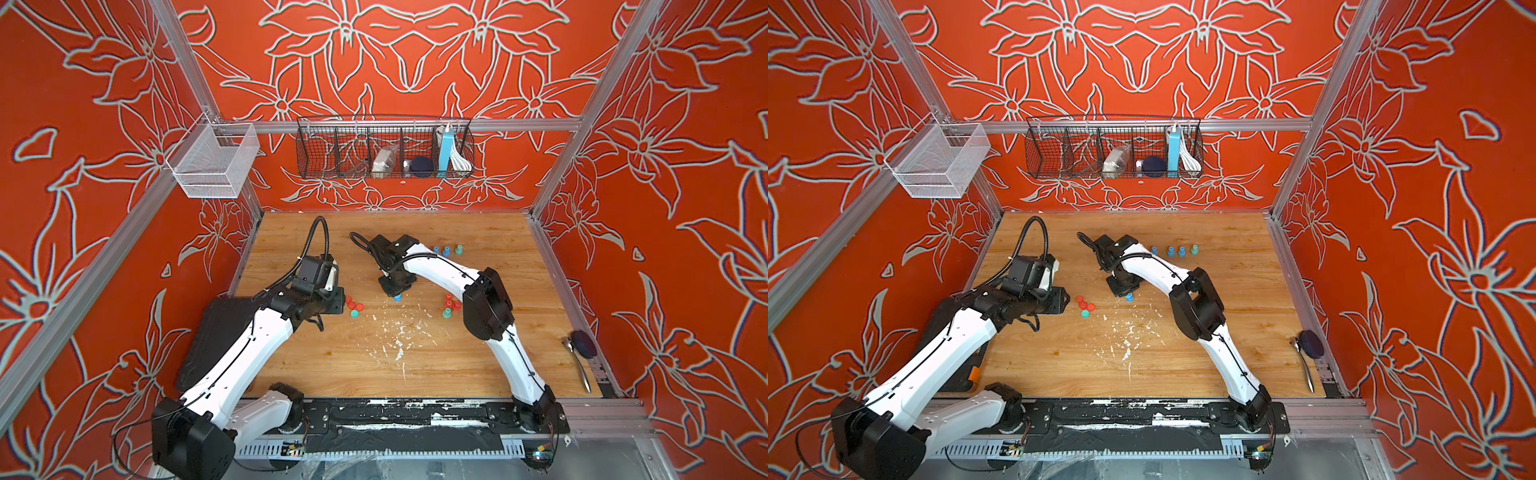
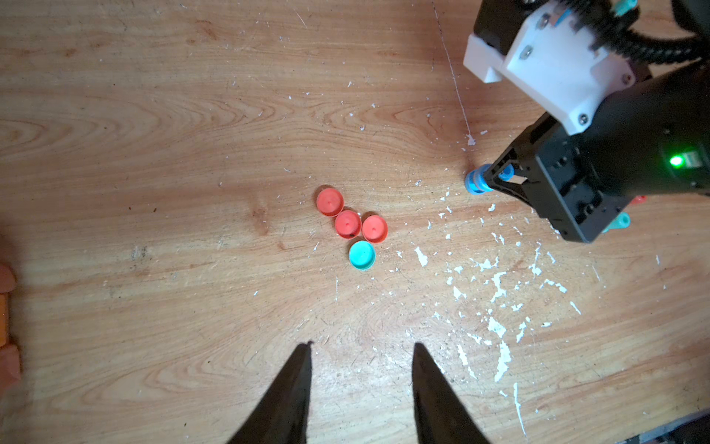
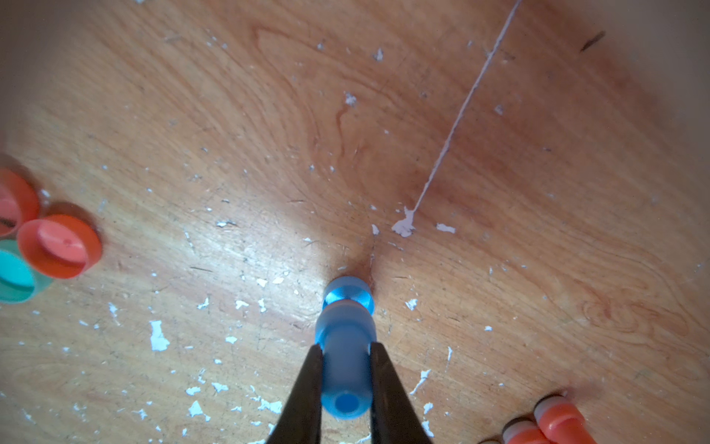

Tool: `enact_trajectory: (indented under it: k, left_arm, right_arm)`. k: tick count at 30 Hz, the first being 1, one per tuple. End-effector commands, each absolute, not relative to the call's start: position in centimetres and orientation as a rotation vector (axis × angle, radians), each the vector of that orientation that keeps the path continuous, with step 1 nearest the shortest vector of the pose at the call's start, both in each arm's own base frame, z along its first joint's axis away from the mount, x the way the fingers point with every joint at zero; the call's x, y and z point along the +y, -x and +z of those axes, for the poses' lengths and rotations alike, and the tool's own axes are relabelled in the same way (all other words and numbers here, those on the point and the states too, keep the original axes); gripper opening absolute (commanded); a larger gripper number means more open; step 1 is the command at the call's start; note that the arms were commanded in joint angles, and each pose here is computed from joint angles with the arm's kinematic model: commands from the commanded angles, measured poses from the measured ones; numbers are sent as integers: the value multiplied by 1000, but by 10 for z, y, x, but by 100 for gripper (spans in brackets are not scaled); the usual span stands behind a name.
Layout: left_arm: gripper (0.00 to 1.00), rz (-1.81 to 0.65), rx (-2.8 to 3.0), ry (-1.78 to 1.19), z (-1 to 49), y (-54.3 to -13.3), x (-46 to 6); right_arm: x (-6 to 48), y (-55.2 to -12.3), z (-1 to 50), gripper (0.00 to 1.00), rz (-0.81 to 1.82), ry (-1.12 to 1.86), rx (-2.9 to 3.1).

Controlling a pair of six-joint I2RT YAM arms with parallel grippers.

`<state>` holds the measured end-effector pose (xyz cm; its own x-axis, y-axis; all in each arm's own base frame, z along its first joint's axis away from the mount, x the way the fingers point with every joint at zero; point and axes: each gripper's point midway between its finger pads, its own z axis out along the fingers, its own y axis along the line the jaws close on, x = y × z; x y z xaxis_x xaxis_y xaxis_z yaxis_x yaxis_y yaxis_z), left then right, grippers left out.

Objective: Close the stamp cap
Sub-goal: Close the cover of the stamp.

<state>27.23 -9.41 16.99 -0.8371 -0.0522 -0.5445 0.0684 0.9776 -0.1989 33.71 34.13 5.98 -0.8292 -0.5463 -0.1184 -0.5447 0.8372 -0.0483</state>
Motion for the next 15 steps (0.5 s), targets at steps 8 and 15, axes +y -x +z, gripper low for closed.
enact_trajectory:
  k: [8,15]
  left_arm:
    - [43,-268,2547,-21,169,-270,-90]
    - [44,-265,2548,-24,169,-271,-90]
  right_arm:
    - [339,-342,52,12,-42,839,2895]
    - [334,-342,46,12,-48,830,2907]
